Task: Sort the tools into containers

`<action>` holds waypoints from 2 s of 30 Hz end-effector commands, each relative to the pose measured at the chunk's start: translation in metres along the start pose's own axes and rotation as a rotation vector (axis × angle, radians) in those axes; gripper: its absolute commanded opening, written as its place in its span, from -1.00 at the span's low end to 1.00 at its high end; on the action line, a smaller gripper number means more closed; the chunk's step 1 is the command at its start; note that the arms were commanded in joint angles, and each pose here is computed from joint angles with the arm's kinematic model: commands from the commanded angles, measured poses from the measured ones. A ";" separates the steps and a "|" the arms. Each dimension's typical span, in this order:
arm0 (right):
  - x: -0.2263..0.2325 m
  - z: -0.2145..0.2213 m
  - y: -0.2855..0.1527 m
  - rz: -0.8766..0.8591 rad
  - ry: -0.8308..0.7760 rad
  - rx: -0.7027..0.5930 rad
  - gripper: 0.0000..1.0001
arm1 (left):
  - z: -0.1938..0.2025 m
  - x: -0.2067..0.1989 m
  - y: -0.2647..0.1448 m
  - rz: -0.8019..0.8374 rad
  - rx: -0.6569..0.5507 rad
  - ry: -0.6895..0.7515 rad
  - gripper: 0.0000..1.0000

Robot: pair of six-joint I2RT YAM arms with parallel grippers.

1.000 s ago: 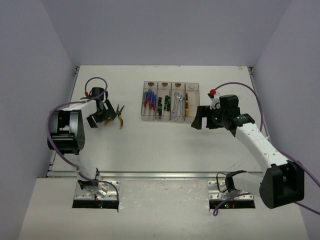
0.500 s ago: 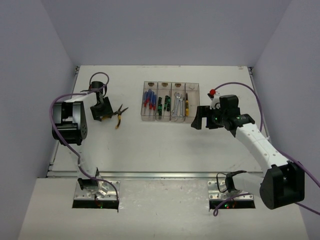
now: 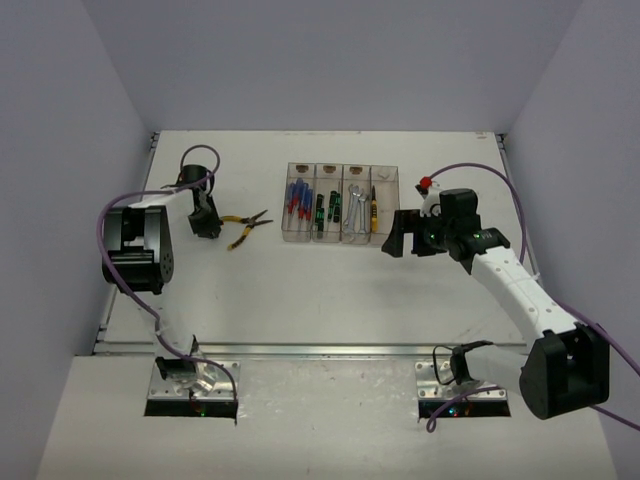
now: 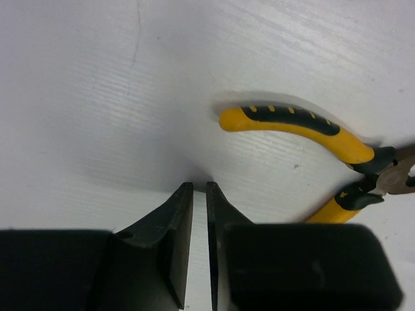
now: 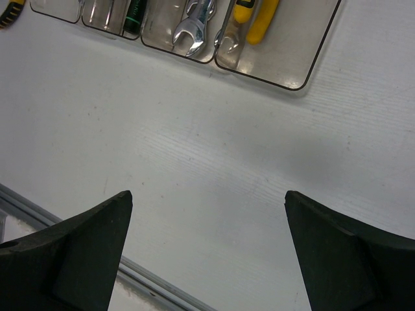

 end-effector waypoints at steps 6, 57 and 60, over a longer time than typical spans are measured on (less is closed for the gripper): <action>0.005 -0.010 -0.006 -0.030 -0.035 -0.071 0.98 | 0.043 -0.023 -0.021 0.146 0.015 -0.169 -0.11; 0.011 -0.008 -0.008 -0.090 -0.048 -0.074 0.98 | 0.041 -0.075 -0.029 0.089 -0.075 0.051 -1.00; 0.016 -0.006 -0.008 -0.149 -0.047 -0.067 0.98 | 0.044 -0.073 -0.053 0.122 -0.166 0.002 -1.00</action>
Point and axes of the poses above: each gripper's point midway between its finger pads, its own y axis out along the fingers, its own x axis along the line the jaws close on, z = x × y, the point moved 8 cm from there along -y, back along the fingers, and after that the axes turned 7 degrees about y, right-handed, at the moved point
